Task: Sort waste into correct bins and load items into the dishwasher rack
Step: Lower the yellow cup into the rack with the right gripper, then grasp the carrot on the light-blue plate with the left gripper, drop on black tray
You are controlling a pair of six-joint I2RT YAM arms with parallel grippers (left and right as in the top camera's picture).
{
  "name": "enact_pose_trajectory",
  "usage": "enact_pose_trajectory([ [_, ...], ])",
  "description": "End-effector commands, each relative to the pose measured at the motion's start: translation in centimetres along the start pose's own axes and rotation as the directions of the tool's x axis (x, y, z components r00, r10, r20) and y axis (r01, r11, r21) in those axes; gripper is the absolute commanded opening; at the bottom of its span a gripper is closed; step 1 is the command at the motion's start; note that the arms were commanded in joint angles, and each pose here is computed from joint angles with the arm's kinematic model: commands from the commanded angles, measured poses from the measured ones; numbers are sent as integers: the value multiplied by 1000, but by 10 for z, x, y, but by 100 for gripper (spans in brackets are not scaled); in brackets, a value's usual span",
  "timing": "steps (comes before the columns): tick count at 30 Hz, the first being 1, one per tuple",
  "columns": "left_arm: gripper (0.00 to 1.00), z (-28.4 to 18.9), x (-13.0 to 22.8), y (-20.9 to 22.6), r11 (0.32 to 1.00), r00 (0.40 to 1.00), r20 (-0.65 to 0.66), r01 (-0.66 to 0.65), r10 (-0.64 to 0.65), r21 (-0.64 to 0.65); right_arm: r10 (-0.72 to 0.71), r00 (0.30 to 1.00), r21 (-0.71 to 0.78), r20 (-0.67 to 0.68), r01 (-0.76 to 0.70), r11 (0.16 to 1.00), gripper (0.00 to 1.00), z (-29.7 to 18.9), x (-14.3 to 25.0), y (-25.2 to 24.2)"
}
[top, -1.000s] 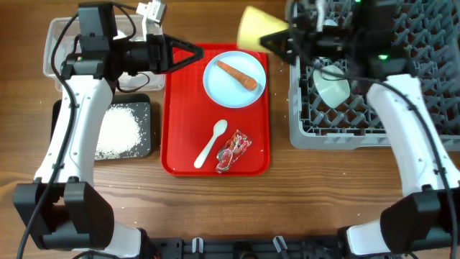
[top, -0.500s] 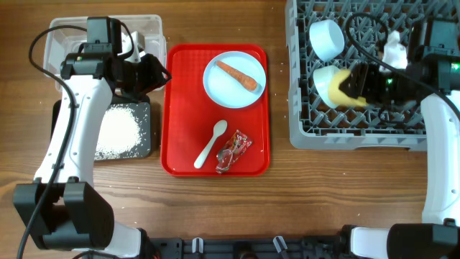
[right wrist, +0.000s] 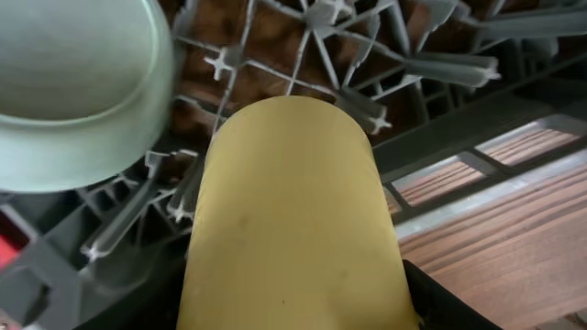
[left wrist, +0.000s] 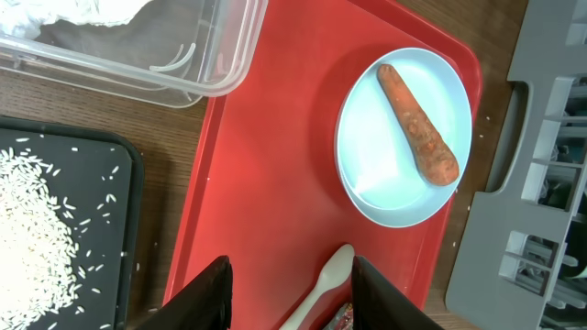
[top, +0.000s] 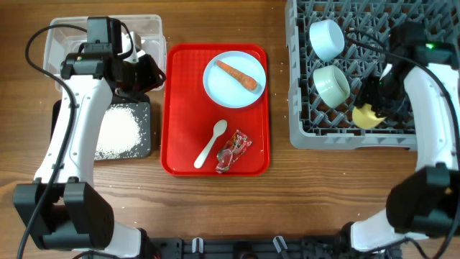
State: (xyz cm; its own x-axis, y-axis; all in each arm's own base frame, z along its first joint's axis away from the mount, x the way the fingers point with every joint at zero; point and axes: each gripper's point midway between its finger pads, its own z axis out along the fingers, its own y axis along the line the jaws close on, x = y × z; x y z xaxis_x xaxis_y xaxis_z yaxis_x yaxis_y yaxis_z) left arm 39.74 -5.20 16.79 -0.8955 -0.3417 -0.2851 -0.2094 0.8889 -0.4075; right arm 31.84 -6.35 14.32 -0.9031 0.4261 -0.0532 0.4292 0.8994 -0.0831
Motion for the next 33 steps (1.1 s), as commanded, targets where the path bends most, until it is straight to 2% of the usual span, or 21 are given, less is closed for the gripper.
enact_pose_trajectory([
  [1, 41, -3, -3, 1, 1000, 1000, 16, -8, 8, -9, 6, 1000, 29, -14, -6, 1000, 67, 19, -9, 2],
  [6, 45, -3, -1, 2, 1000, 1000, 7, -5, 5, -13, -54, 998, -47, -24, 52, 998, 94, 25, -12, 17],
  [7, 46, -3, 0, 2, 1000, 1000, 6, -5, 5, -13, -64, 998, -47, -28, 62, 997, 97, 25, -11, 17],
  [11, 53, -3, -2, 1, 1000, 1000, 10, -7, 7, -11, -89, 996, -149, -5, 88, 985, 99, 11, -16, 34],
  [13, 55, -1, 2, -5, 998, 998, 4, -69, 69, -5, -99, 994, -207, 41, 105, 973, 100, -8, -24, 43],
  [15, 61, 6, 8, -35, 971, 971, 18, -237, 237, 25, -133, 983, -299, 129, 167, 940, 100, -40, -32, 58],
  [17, 74, 11, 11, -71, 948, 948, 62, -316, 313, 48, -141, 974, -317, 177, 192, 929, 99, -56, -33, 65],
  [19, 80, -1, 0, -98, 947, 941, 118, -321, 318, 5, -146, 971, -319, 190, 201, 926, 99, -59, -34, 68],
  [22, 80, -8, -24, -127, 946, 935, 140, -320, 325, -60, -142, 971, -320, 191, 198, 926, 99, -59, -34, 68],
  [24, 80, 15, -36, -145, 950, 945, 100, -306, 311, -61, -142, 972, -319, 189, 197, 927, 100, -58, -34, 68],
  [27, 80, 93, -44, -156, 978, 980, 25, -196, 198, -67, -142, 972, -319, 190, 198, 927, 100, -58, -34, 68],
  [30, 77, 155, -27, -158, 989, 992, -24, -127, 126, -79, -142, 971, -319, 190, 198, 927, 99, -58, -34, 68],
  [33, 72, 196, -3, -158, 991, 993, -74, -94, 87, -98, -142, 972, -319, 189, 198, 927, 100, -58, -34, 68],
])
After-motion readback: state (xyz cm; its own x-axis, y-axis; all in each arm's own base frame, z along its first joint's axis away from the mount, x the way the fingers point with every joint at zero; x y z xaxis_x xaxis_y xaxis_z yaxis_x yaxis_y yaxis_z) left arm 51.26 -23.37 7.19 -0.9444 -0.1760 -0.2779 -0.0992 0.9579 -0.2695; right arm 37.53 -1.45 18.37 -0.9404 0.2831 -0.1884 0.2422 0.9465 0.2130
